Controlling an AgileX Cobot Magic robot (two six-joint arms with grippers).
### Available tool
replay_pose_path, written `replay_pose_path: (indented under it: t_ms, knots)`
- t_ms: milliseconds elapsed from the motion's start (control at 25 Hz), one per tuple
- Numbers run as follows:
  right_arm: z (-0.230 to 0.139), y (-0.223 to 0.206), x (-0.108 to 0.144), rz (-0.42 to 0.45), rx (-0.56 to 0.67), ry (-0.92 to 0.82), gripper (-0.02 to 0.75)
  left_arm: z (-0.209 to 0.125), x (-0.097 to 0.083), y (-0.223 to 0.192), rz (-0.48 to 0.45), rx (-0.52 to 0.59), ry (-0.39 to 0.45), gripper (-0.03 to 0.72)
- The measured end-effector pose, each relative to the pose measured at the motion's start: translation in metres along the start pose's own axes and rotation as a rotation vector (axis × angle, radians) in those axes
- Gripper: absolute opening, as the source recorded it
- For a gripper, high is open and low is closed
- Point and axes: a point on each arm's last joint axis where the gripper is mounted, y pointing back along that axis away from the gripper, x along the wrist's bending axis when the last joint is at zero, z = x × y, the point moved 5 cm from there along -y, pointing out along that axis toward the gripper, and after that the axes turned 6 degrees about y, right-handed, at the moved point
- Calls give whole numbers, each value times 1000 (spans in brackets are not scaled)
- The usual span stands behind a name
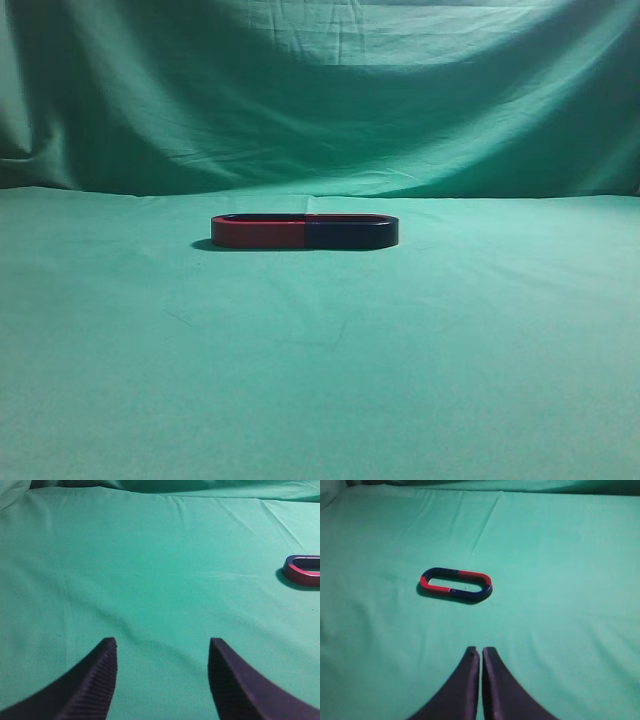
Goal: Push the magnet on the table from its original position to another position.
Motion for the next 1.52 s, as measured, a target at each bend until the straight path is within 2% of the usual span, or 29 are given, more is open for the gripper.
replay_pose_path:
  t_ms: [160,240,480,640,840,1040,1520]
  knots:
    - [-34,-6,-1,-3,32,-53,0,0,0,0,0,0,0,372]
    - [-47,-12,-3,-7,10,-61,0,0,0,0,0,0,0,372]
    - [-69,-21,-12,-58,-189,-24,0,0,0,0,0,0,0,372]
    - [-94,-23,-28,-165,-309,-51,0,0,0,0,0,0,0,372]
    - [-135,-27,-46,-324,-341,-115,0,0,0,0,0,0,0,372]
    - [-168,-36,-57,-434,-345,-141,0,0,0,0,0,0,0,372]
    - [-184,-43,-59,-453,-275,-158,0,0,0,0,0,0,0,372]
